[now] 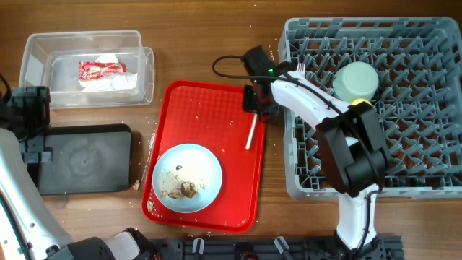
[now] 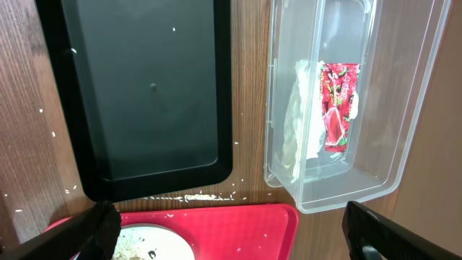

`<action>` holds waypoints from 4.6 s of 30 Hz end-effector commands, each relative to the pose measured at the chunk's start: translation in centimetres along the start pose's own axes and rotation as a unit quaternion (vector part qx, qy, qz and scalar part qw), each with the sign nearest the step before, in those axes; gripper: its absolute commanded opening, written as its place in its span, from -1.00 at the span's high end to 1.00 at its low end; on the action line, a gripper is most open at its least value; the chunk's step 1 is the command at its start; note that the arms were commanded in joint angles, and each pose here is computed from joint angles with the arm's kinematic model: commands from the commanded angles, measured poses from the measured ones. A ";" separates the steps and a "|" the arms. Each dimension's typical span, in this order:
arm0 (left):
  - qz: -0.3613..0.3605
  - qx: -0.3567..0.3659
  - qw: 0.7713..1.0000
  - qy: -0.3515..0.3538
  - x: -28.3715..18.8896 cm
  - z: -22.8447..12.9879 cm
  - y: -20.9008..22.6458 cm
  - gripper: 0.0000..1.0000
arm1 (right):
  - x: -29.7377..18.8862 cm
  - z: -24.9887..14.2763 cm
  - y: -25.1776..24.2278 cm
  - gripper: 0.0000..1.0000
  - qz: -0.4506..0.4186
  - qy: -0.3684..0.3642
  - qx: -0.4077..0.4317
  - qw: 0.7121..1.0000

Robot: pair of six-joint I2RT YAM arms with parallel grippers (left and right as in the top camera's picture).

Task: Sort waste into correct bins and load items into the dishwasher rack

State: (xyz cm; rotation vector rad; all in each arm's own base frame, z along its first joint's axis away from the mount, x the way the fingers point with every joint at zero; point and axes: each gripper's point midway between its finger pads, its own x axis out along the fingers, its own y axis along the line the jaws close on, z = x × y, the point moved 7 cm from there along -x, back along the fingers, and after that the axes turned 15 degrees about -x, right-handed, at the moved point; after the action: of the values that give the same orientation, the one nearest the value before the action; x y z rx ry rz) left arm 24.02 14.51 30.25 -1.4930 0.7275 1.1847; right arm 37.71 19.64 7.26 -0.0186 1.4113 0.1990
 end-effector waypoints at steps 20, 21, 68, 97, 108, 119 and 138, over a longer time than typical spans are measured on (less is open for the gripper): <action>0.003 0.003 1.000 -0.007 0.1 0.3 0.1 -1.00 | -19.7 3.2 -11.5 0.92 -0.096 -0.239 -0.048 0.965; 0.003 0.003 1.000 -0.007 0.1 0.3 0.1 -1.00 | -18.5 3.4 -11.7 0.92 -0.097 -0.224 -0.048 0.969; 0.003 0.003 1.000 -0.007 0.1 0.3 0.1 -1.00 | -28.0 -1.7 -7.6 -0.99 0.048 -0.242 0.037 0.968; 0.003 0.003 1.000 -0.007 0.1 0.3 0.1 -1.00 | -28.7 -3.9 -20.7 -0.99 -0.085 -0.232 0.219 0.944; 0.003 0.003 1.000 -0.007 0.1 0.3 0.1 -1.00 | -28.7 -3.9 -20.7 -1.00 -0.085 -0.232 0.219 0.944; 0.003 0.003 1.000 -0.007 0.1 0.3 0.1 -1.00 | -28.7 -3.9 -20.7 -0.99 -0.085 -0.232 0.219 0.944; 0.003 0.003 1.000 -0.006 0.1 0.3 0.1 -1.00 | -28.7 -3.9 -20.7 -0.99 -0.085 -0.232 0.219 0.944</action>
State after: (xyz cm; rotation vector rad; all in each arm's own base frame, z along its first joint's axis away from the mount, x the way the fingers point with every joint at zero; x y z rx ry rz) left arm 24.01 14.52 30.26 -1.4929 0.7268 1.1851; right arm 32.90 -4.70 32.49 0.2699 0.9569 -0.2237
